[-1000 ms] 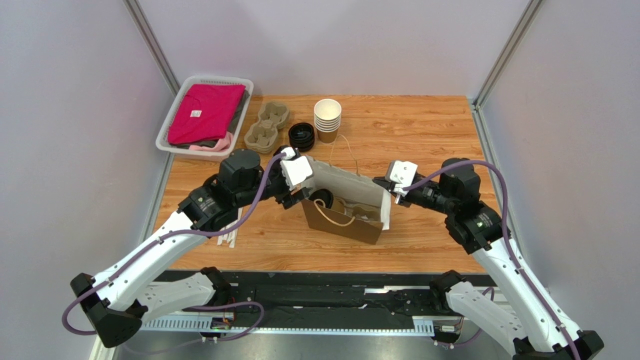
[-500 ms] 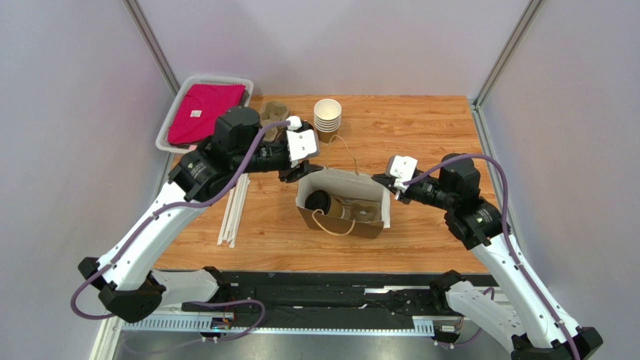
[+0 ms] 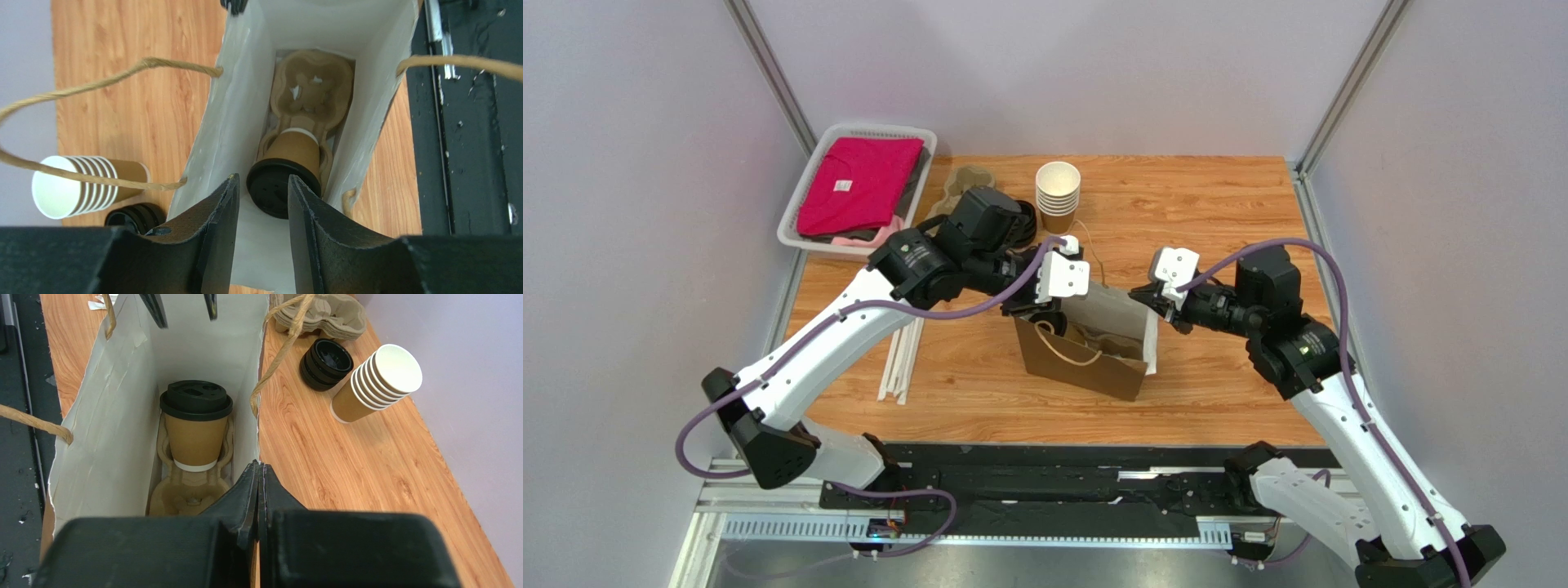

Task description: Pack the takeout coffee

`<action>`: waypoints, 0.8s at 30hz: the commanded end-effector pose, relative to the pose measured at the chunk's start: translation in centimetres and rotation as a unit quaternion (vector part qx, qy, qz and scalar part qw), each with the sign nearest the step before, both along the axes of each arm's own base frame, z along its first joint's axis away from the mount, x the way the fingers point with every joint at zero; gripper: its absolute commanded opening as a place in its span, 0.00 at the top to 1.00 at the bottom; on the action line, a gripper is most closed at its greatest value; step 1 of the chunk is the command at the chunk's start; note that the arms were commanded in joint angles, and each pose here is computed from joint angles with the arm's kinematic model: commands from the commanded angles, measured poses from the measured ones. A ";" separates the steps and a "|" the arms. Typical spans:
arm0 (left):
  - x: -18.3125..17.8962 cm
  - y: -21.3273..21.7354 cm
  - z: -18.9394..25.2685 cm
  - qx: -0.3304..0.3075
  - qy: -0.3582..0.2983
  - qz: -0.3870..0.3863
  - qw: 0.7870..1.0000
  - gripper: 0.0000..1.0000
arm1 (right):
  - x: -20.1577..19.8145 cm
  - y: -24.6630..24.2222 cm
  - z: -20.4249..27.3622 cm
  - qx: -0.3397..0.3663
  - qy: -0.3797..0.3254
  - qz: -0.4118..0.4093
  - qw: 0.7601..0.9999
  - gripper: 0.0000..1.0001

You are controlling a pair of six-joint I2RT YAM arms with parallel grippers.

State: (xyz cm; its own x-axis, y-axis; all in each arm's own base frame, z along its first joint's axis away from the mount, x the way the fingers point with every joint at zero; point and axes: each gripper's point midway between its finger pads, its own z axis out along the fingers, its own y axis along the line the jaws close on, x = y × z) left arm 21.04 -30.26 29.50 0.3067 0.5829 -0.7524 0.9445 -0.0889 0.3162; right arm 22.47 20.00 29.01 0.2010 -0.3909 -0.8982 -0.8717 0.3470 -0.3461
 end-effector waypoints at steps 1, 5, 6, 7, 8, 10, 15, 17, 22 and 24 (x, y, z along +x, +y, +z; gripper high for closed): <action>-0.1 0.6 -1.3 0.028 -0.018 -0.020 0.999 0.58 | 0.1 0.2 2.0 0.008 0.003 -0.001 1.000 0.94; -0.6 0.8 -2.3 0.039 -0.020 -0.032 0.999 0.59 | 0.5 0.4 1.5 0.002 0.031 -0.002 1.000 0.80; -0.6 0.9 -2.5 0.042 -0.019 -0.033 0.998 0.59 | 0.8 0.6 1.3 0.001 0.041 -0.003 0.999 0.77; -0.6 0.9 -2.8 0.045 -0.019 -0.033 0.998 0.59 | 1.0 0.7 2.0 0.005 0.039 -0.004 0.999 0.68; -0.6 1.0 -2.8 0.046 -0.022 -0.035 0.998 0.59 | 1.0 0.8 2.1 0.006 0.049 -0.005 0.999 0.63; -0.7 1.0 -3.1 0.048 -0.020 -0.037 0.998 0.60 | 1.6 1.3 1.9 0.004 0.068 -0.003 0.998 0.53; -0.7 1.0 -3.1 0.046 -0.028 -0.041 0.998 0.60 | 3.0 2.6 2.2 -0.001 0.105 0.012 0.994 0.46; -0.5 1.0 -3.2 0.047 -0.032 -0.041 0.998 0.60 | 3.4 3.0 1.6 -0.014 0.120 0.021 0.992 0.46; -0.4 1.2 -3.6 0.051 -0.034 -0.039 0.997 0.60 | 3.3 2.7 -0.3 -0.061 0.130 0.045 0.989 0.46; -0.4 1.3 -3.8 0.051 -0.036 -0.036 0.997 0.60 | 3.0 2.7 -0.7 -0.074 0.130 0.061 0.987 0.51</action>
